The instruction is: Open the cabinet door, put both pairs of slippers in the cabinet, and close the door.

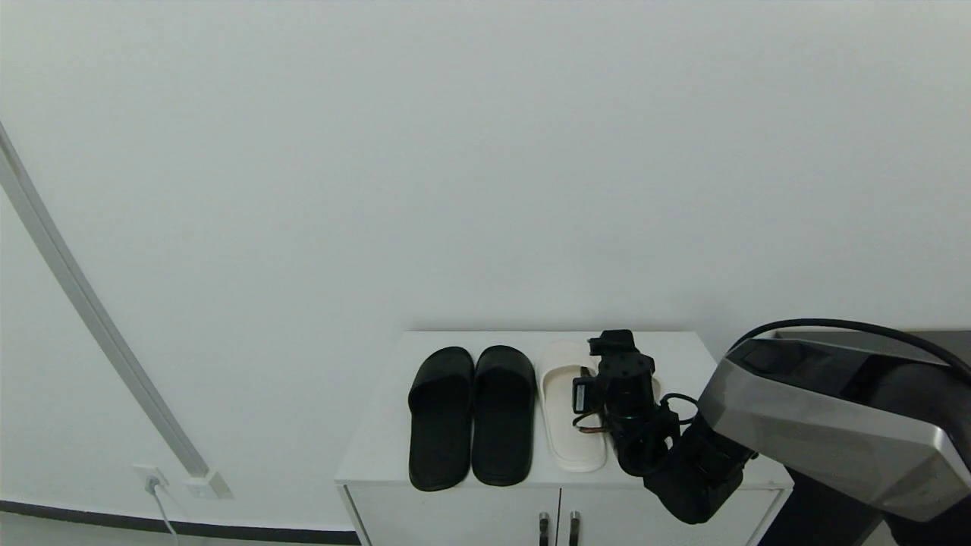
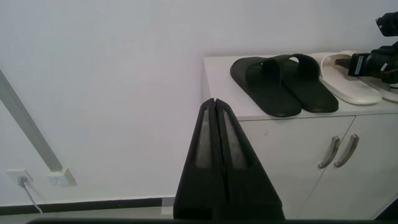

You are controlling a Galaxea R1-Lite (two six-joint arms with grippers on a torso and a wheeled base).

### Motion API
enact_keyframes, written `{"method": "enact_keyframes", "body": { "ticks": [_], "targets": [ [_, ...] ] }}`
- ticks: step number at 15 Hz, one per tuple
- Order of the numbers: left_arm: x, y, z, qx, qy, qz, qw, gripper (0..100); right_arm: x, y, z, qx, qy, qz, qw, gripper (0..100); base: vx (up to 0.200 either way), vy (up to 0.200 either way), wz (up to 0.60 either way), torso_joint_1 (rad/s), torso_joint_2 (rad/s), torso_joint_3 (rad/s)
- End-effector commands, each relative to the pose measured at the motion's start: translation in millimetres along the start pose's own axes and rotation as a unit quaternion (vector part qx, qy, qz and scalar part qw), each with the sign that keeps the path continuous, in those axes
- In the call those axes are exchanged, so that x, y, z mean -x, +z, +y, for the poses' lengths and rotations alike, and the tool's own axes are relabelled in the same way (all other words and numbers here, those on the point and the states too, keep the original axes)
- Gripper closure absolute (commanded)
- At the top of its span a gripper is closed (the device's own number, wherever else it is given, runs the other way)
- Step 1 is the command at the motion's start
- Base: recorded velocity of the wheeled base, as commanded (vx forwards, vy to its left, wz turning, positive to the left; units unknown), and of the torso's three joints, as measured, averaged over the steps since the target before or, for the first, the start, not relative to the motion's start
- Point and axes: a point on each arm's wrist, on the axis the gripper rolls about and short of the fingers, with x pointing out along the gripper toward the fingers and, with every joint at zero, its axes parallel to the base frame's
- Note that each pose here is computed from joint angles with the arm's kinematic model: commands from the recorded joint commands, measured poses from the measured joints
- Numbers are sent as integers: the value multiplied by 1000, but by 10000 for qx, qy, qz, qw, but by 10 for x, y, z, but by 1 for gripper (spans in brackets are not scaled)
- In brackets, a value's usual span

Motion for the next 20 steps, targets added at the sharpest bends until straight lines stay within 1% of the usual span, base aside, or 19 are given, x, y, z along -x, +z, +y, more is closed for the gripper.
{"method": "enact_keyframes", "body": {
  "ticks": [1,5,7,9,10,11,12,15,17,19,20],
  "targets": [
    [-1,0,0,-1,2,7,10000,100,0,7,4,-5,4,-11,10000,100,0,0,0,0,0,0],
    [-1,0,0,6,2,7,10000,100,51,34,-2,-13,-7,-36,10000,100,0,0,0,0,0,0],
    [0,0,0,6,2,-1,10000,100,166,170,-19,-7,23,-119,9999,100,0,0,0,0,0,0],
    [-1,0,0,6,2,7,10000,100,361,356,-87,108,71,-278,9995,100,0,0,0,0,0,0],
    [0,0,0,6,2,-1,10000,100,434,392,-98,139,105,-308,9994,100,0,0,0,0,0,0],
    [-1,0,0,6,2,7,10000,100,637,488,-150,241,217,-365,9988,100,0,0,0,0,0,0],
    [0,0,0,6,2,-1,10000,100,788,518,-177,319,366,-354,9982,100,0,0,0,0,0,0],
    [0,0,0,6,2,-1,10000,100,1350,586,-251,502,1564,-245,9861,100,0,0,0,0,0,0],
    [-1,0,0,6,2,7,10000,100,1582,588,-292,568,2079,-150,9764,100,0,0,0,0,0,0],
    [0,0,0,14,2,-1,10000,100,1822,612,-354,610,2815,-66,9576,100,0,0,0,0,0,0],
    [-1,0,0,14,2,7,10000,100,1900,622,-370,618,3020,-55,9513,100,0,0,0,0,0,0]
  ]
}}
